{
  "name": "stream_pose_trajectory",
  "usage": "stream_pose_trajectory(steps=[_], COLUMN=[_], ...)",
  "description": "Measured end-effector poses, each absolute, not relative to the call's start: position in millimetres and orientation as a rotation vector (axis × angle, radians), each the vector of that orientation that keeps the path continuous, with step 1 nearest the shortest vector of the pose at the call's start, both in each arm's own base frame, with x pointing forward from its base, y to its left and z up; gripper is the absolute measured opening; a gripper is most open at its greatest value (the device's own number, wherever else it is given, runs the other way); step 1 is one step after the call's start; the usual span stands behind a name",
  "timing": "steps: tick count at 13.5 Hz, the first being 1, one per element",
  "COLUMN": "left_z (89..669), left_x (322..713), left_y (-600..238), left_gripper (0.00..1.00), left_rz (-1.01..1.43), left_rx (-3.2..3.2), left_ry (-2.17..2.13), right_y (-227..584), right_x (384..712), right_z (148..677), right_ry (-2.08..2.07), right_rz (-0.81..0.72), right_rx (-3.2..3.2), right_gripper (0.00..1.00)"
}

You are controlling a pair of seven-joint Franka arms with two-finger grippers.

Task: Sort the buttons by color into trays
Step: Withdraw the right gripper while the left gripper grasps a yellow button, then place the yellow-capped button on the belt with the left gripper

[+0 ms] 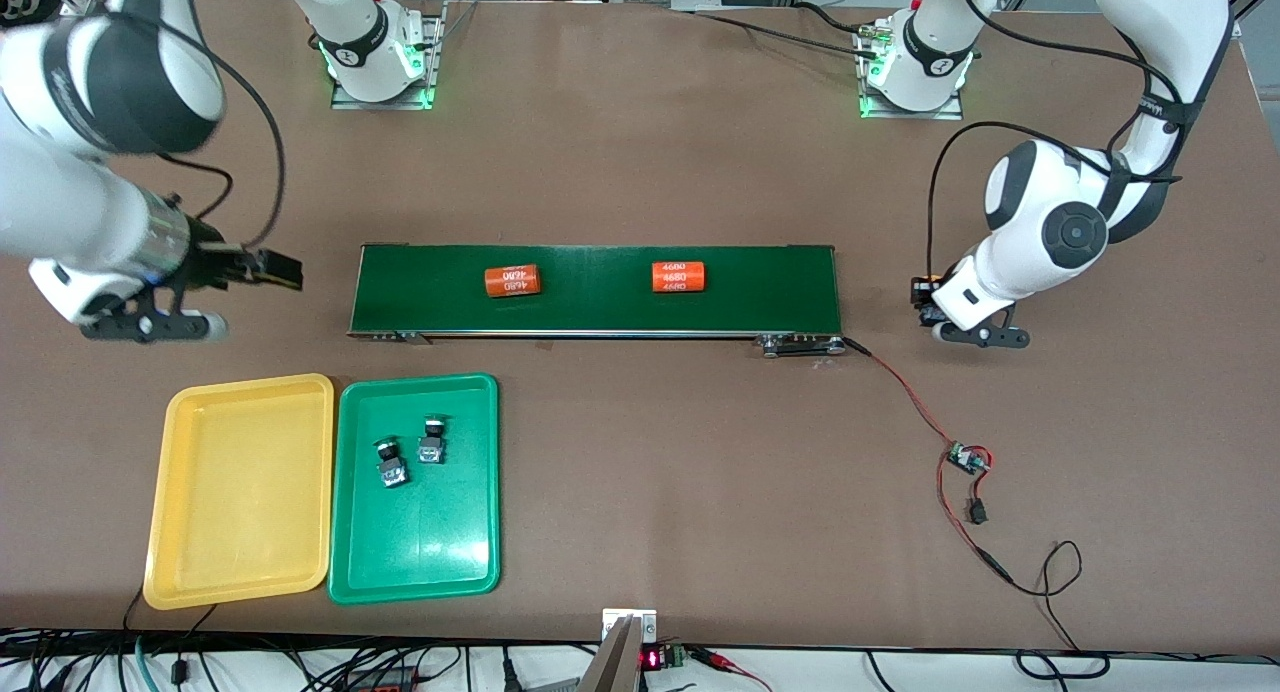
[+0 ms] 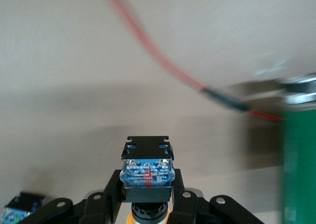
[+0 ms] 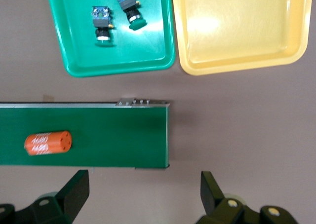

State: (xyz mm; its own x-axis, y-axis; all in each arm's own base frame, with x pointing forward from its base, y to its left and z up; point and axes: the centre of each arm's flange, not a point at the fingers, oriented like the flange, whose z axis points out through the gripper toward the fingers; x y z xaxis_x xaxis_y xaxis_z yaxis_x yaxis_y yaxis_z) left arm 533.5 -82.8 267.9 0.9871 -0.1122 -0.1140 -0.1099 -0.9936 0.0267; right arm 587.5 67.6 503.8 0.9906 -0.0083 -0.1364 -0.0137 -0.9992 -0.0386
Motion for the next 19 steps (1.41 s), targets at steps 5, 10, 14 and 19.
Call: stream_pose_trajectory(steps=[5, 10, 14, 19], left_z=[297, 271, 252, 281], left_x=[513, 509, 510, 522], left_y=[-224, -262, -268, -269], left_gripper=[0.43, 0.43, 0.43, 0.89], left_rz=[-0.144, -0.214, -0.234, -0.158], left_rx=[3.116, 3.058, 3.033, 3.040], left_ry=[-0.194, -0.200, -0.184, -0.155], right_y=[67, 34, 30, 28], right_x=[553, 556, 562, 564], right_z=[512, 524, 530, 529], right_ry=[0.022, 0.099, 0.094, 0.097], right_rz=[0.169, 0.195, 0.219, 0.230], right_rx=[-3.105, -3.101, -3.121, -3.124], right_gripper=[1.00, 1.00, 1.00, 1.00])
